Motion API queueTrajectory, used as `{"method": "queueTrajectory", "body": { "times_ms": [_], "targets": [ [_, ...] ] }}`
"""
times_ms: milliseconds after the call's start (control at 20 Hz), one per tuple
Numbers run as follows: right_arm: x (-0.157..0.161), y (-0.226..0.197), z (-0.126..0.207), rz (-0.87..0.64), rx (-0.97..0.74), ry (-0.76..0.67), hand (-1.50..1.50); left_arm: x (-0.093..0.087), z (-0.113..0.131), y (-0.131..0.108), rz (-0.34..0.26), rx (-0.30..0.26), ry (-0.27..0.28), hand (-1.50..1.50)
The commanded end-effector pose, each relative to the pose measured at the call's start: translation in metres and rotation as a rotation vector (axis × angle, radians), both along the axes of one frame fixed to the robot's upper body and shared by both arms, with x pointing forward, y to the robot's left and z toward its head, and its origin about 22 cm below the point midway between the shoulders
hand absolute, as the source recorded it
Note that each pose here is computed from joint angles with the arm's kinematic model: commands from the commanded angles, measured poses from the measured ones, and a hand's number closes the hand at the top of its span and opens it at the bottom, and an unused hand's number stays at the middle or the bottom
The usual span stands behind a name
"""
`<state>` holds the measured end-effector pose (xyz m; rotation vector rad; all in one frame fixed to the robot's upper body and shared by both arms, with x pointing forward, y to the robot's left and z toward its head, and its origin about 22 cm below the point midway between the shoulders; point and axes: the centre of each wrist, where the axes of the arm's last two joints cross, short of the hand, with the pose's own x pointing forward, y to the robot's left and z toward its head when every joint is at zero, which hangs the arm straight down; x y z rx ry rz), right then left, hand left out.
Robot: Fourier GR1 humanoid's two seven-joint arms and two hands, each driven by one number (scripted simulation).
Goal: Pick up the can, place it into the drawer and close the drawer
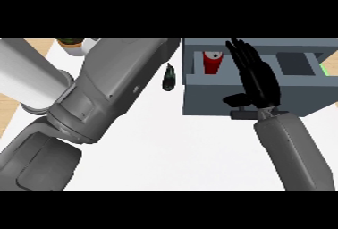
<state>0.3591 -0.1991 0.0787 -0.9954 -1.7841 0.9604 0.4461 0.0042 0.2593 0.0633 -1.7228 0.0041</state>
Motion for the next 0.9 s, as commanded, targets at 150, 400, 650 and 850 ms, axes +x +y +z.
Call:
{"method": "queueTrajectory", "body": {
  "times_ms": [150,400,650,850],
  "targets": [
    [0.039,0.003,-0.015,-0.099,-0.056,-0.043,-1.5,0.011,0.012,0.041,0.014,0.011,0.004,-1.5],
    [0.054,0.004,-0.027,-0.159,-0.046,-0.133,-1.5,0.01,0.001,0.051,0.024,0.001,0.009,-1.5],
    [0.077,0.032,-0.006,-0.195,-0.037,-0.172,-1.5,0.01,-0.017,0.064,-0.004,0.007,0.041,-1.5],
    [0.094,0.016,0.02,-0.188,-0.076,-0.197,-1.5,0.007,-0.01,0.068,0.014,0.013,0.034,-1.5]
  ]
}}
